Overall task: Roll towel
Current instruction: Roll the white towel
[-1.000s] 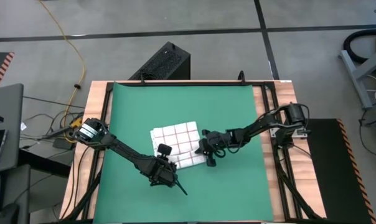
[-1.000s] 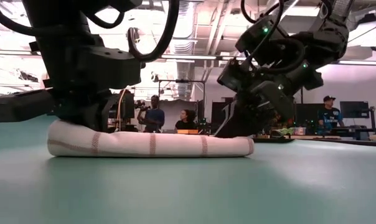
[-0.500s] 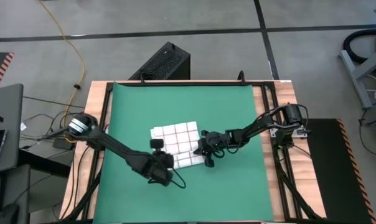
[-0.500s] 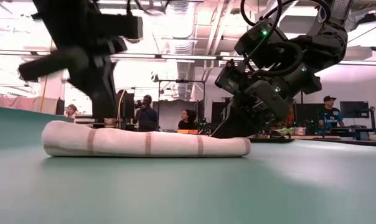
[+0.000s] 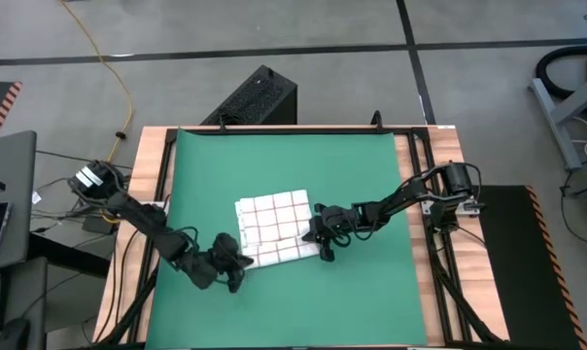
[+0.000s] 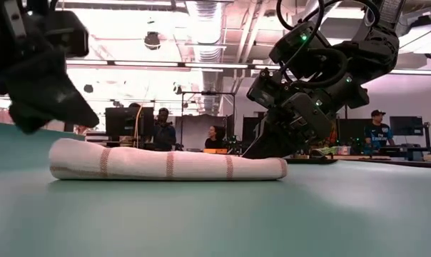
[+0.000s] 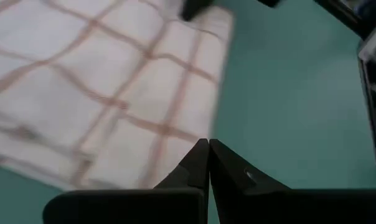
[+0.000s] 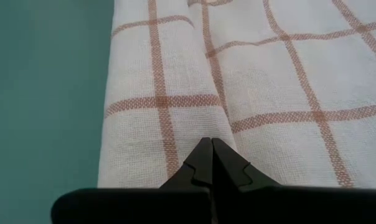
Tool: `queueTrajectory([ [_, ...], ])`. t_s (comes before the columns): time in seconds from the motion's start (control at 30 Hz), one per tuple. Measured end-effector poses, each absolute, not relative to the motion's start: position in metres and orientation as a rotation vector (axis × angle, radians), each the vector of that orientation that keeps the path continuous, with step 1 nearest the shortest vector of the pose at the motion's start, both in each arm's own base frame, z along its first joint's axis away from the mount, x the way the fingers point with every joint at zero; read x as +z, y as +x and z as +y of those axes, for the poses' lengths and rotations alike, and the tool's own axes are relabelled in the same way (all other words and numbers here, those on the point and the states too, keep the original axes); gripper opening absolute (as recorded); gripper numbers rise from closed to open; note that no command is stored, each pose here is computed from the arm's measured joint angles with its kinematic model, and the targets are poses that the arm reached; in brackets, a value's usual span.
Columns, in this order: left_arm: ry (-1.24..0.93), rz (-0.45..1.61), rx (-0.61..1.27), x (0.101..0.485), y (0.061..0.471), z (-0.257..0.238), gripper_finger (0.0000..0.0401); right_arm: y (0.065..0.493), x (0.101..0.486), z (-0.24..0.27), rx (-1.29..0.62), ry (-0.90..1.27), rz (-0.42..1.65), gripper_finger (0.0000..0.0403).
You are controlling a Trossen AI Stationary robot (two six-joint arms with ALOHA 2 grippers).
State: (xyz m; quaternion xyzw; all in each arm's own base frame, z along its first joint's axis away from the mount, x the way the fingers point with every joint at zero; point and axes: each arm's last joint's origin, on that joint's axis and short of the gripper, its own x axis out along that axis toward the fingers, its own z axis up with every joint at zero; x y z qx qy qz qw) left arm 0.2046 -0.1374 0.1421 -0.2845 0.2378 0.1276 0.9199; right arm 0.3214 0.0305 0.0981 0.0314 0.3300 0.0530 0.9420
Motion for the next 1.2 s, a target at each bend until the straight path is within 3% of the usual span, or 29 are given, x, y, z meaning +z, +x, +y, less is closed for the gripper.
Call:
queueTrajectory([
  [0.2, -0.557, 0.477, 0.381, 0.127, 0.195, -0.123, 0.0000, 0.321, 0.098, 0.031, 0.102, 0.082, 0.674, 0.0018],
  [1.2, -0.442, 0.574, 0.348, 0.120, 0.194, -0.117, 0.0000, 0.322, 0.099, 0.030, 0.096, 0.090, 0.662, 0.0021],
])
